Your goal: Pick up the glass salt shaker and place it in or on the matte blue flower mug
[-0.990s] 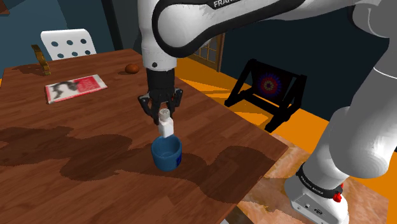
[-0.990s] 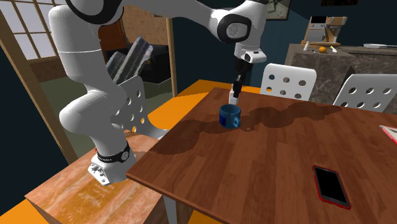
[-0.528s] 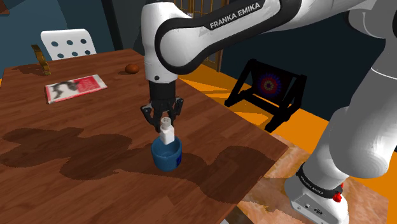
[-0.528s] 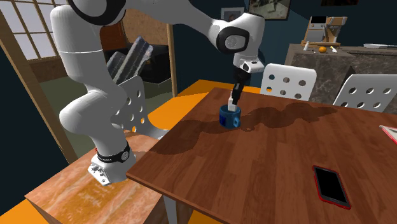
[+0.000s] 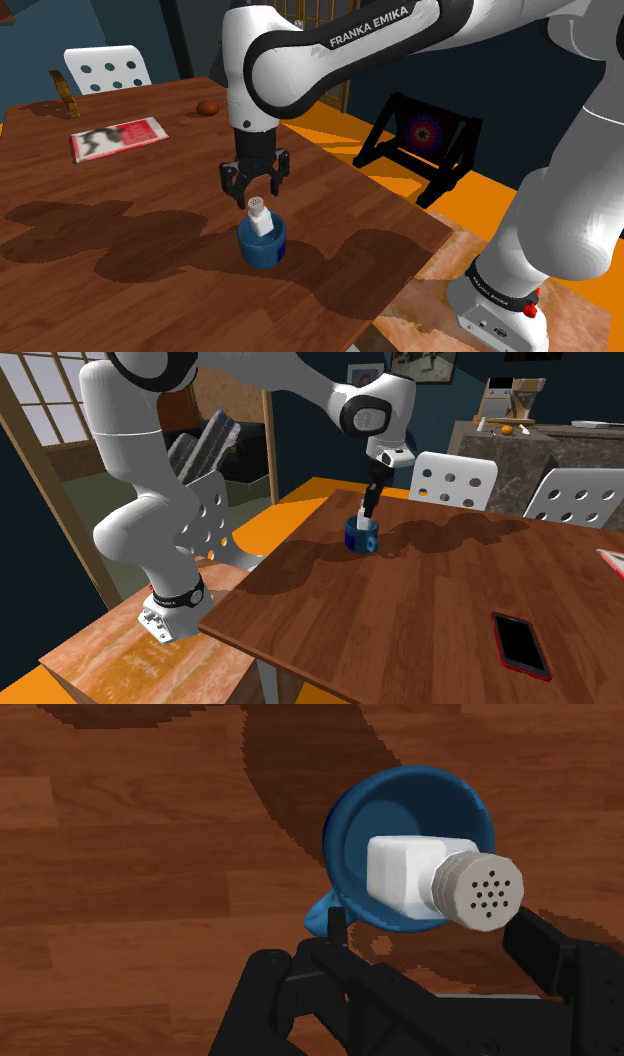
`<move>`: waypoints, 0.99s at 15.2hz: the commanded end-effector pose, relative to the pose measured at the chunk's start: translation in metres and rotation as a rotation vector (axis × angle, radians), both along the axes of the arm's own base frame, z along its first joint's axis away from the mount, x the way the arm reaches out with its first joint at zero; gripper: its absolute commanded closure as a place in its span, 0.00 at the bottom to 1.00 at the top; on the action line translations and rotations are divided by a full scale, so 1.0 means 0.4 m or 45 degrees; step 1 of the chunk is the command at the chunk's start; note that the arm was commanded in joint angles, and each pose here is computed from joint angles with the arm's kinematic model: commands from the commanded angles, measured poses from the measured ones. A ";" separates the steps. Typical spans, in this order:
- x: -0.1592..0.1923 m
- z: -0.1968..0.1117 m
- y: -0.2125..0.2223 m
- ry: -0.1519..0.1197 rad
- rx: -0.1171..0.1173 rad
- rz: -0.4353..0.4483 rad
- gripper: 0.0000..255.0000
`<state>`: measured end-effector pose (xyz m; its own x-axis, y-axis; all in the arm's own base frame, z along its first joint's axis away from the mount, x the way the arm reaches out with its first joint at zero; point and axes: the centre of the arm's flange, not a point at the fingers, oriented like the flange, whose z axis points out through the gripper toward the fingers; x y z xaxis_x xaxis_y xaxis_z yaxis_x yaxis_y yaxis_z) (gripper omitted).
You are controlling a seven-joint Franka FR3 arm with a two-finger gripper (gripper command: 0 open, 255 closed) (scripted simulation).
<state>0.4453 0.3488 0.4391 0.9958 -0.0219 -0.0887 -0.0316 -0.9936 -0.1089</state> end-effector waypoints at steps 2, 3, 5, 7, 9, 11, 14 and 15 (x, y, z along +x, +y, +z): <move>0.000 0.000 0.000 0.000 0.000 0.000 0.00; 0.000 0.000 0.000 0.000 0.000 0.000 0.00; 0.003 0.033 -0.004 0.000 0.000 0.000 0.00; 0.008 0.098 -0.011 0.000 0.000 0.000 0.00; 0.011 0.124 -0.014 0.000 0.000 0.000 0.00; 0.011 0.124 -0.014 0.000 0.000 0.000 0.00; 0.011 0.124 -0.014 0.000 0.000 0.000 0.00; 0.011 0.124 -0.014 0.000 0.000 0.000 0.00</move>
